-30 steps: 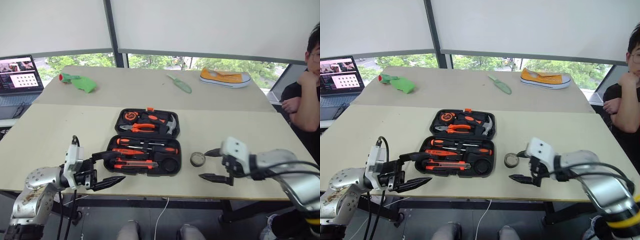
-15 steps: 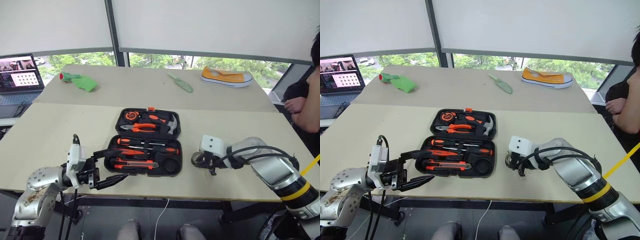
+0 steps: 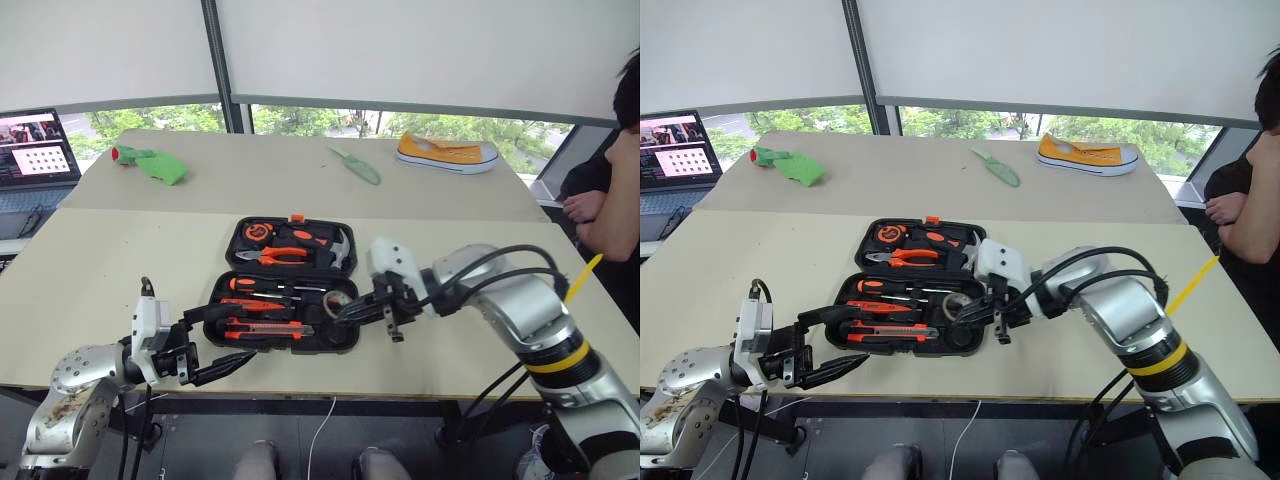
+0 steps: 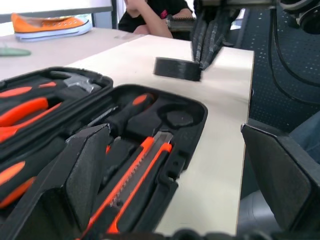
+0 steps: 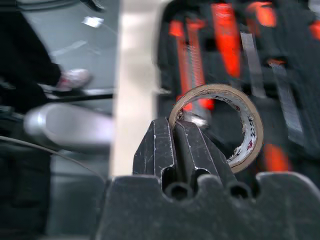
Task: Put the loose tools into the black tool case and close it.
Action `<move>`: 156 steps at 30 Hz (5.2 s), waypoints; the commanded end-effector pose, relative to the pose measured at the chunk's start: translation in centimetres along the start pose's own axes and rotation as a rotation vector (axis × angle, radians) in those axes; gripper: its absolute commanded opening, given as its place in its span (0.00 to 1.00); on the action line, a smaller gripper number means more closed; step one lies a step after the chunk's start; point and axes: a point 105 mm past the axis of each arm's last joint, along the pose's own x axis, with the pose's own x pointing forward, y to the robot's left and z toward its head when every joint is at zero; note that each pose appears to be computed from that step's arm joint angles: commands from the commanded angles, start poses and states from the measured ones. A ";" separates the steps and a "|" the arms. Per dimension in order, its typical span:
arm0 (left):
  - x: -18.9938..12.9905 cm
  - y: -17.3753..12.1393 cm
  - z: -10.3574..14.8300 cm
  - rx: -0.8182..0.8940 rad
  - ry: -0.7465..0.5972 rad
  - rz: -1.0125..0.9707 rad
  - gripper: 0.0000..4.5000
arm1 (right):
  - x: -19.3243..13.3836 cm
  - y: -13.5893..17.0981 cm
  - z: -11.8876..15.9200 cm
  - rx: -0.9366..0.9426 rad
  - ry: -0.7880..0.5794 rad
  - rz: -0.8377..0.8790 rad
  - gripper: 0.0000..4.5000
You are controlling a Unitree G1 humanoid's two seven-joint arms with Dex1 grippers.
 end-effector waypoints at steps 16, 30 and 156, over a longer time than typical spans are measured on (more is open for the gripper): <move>-1.6 1.2 0.2 0.065 0.047 0.045 1.00 | 1.0 -1.4 -3.7 0.017 0.273 -0.038 0.21; -6.0 13.1 0.5 0.049 0.090 0.660 0.76 | -7.8 -6.7 -3.6 -0.016 0.019 -0.348 0.71; 0.2 13.8 -0.9 0.165 0.191 0.427 0.07 | -7.4 3.4 -11.5 -0.082 -0.096 -0.447 0.13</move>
